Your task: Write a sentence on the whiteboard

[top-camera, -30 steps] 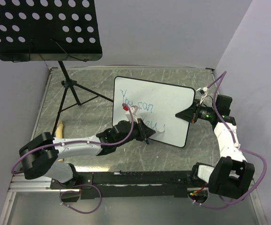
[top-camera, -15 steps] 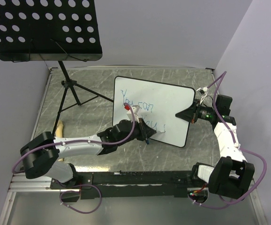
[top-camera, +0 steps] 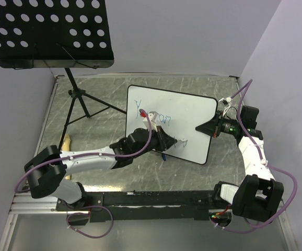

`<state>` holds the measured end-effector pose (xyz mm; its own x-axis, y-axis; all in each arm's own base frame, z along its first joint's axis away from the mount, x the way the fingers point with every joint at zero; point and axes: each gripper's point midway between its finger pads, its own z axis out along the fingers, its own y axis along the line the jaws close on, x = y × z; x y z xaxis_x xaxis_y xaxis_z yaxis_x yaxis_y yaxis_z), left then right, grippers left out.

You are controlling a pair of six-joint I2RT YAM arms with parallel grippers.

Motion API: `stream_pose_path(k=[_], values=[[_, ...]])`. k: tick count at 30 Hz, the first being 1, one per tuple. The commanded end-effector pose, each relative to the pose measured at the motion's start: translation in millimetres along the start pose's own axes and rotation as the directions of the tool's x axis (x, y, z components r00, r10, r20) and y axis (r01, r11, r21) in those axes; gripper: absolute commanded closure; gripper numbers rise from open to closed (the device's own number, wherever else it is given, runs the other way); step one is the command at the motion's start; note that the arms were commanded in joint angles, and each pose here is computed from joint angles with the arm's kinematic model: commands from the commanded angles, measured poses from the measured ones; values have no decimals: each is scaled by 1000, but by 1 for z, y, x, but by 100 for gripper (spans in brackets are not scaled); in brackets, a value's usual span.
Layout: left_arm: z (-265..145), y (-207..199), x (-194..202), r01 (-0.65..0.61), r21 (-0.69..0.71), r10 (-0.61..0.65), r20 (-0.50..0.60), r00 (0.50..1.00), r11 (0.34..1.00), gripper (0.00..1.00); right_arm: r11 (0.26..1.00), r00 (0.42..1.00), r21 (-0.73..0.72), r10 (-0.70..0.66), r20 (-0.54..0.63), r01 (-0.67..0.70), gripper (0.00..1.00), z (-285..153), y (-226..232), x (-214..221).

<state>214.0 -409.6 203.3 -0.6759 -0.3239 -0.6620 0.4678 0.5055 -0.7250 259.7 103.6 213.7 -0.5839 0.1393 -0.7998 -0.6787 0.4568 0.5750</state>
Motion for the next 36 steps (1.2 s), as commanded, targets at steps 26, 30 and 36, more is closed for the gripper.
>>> stream_pose_path(k=[26, 30, 36], values=[[-5, 13, 29, 29, -1, -29, -106, 994, 1000, 99, 962, 992, -245, -115, 48, 123, 100, -7, 55, -21], [-2, 6, 25, 23, 16, -22, -104, 994, 1000, 99, 962, 992, -245, -114, 48, 122, 100, -7, 54, -21], [4, -1, 13, 12, 24, -10, -70, 997, 1000, 99, 962, 992, -245, -115, 48, 123, 100, -7, 55, -21]])
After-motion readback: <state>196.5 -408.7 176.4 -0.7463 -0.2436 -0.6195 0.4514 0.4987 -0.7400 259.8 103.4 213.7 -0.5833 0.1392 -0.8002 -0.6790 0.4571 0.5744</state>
